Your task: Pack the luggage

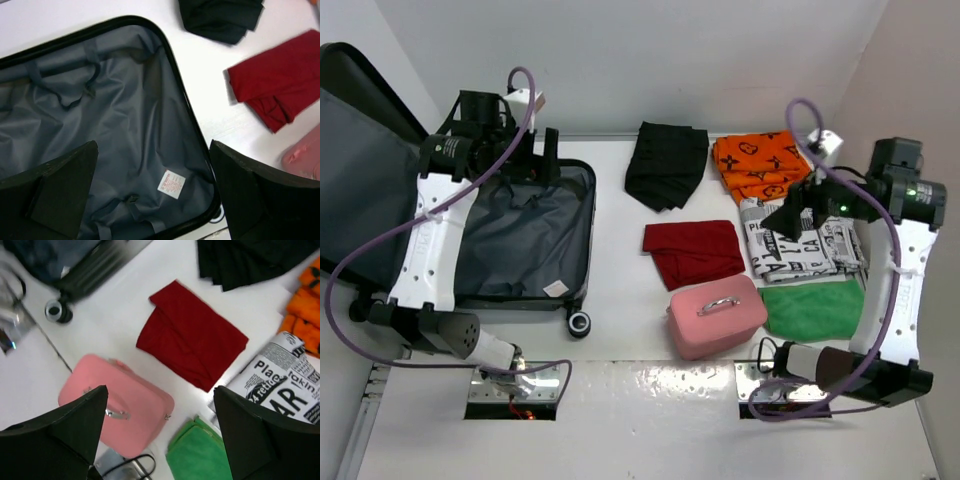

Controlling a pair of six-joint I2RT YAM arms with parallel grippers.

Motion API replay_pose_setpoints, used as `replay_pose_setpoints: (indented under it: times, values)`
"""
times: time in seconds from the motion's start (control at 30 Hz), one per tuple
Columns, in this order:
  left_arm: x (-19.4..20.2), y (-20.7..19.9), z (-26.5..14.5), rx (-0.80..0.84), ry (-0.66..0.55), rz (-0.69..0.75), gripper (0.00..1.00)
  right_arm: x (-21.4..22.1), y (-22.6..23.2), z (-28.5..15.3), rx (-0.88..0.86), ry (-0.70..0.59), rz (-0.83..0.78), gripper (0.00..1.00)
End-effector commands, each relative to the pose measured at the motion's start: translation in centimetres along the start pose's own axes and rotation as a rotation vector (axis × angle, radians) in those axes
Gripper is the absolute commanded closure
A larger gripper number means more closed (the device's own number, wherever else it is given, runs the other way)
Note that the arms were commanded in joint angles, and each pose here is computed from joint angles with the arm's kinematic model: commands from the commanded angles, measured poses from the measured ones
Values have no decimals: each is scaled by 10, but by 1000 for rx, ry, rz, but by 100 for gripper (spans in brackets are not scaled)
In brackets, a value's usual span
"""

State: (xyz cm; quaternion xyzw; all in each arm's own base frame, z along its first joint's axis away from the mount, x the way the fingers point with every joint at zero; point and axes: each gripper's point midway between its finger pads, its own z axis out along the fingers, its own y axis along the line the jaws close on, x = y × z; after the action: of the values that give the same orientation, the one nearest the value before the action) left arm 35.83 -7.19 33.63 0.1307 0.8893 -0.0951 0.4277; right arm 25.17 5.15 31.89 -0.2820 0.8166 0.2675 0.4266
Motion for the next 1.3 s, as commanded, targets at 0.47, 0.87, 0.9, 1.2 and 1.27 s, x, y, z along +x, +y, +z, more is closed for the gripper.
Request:
replay_pose_setpoints:
  times: [0.47, 0.87, 0.9, 1.2, 1.27]
  values:
    - [4, -30, -62, 164, -208, 157, 0, 102, 84, 52, -292, 547, -515, 20]
    - [8, -26, -78, 107, -241, 137, 0, 150, 85, 67, -436, 686, -715, 19]
    - [8, -25, -78, 98, -240, 136, 0, 151, 85, 69, -440, 684, -720, 19]
    - [2, -6, -92, -20, -284, 44, 0, 182, 95, 80, -503, 710, -737, 22]
    - [1, -1, -93, -41, -293, -2, 0, 181, 96, 88, -497, 687, -755, 29]
